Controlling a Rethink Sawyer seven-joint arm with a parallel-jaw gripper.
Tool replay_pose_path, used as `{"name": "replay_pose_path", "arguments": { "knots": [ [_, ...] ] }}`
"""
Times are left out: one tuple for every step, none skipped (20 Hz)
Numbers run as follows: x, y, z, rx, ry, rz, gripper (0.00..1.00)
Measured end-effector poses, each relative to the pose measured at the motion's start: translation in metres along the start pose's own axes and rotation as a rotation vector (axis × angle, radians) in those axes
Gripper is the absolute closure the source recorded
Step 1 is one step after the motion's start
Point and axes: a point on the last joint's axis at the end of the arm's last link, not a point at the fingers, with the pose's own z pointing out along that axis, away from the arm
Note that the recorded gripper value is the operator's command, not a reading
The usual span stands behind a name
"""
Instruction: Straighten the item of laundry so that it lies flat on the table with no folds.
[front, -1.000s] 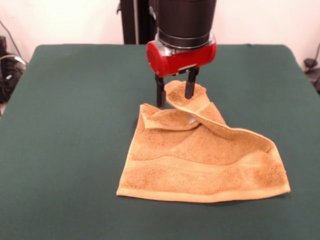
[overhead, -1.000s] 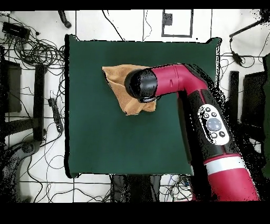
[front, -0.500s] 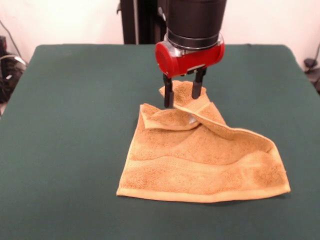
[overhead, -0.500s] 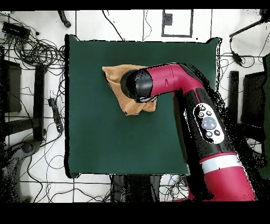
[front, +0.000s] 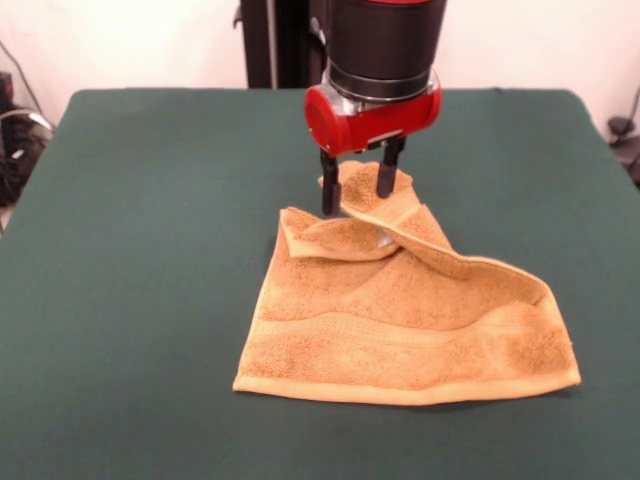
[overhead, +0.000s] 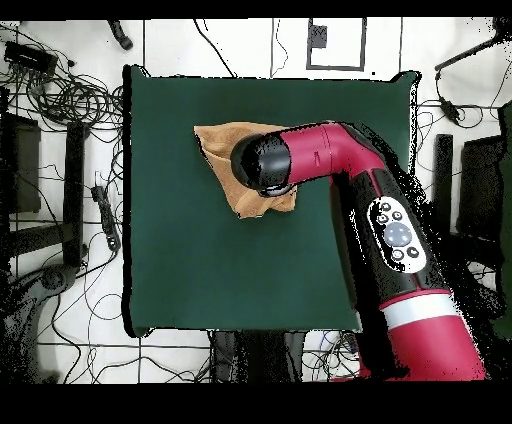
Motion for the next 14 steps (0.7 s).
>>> {"name": "replay_pose_path", "arguments": {
  "knots": [
    [0.0005,0.0,0.0003,0.0,0.001,-0.001,0.0],
    [0.0008,0.0,0.0005,0.001,0.001,-0.001,0.0],
    [0.0009,0.0001,0.0006,0.001,0.002,-0.001,0.0],
    [0.0012,0.0006,0.0009,0.001,0.003,-0.003,0.0],
    [0.0014,0.0007,0.001,0.001,0.003,-0.003,0.0],
    [0.0017,0.0008,0.0013,0.001,0.004,-0.004,0.0],
    [0.0021,0.0011,0.0016,0.001,0.005,-0.005,0.0],
    [0.0024,0.0013,0.0019,0.001,0.005,-0.006,0.0],
    [0.0025,0.0014,0.0019,0.001,0.006,-0.006,0.0],
    [0.003,0.0017,0.0024,0.002,0.007,-0.008,0.0],
    [0.0032,0.0017,0.0025,0.002,0.007,-0.008,0.0],
    [0.0034,0.0018,0.0027,0.003,0.008,-0.008,0.0],
    [0.0036,0.0019,0.0029,0.003,0.008,-0.009,0.0],
    [0.0038,0.0018,0.0032,0.004,0.009,-0.01,0.0]
  ]
}}
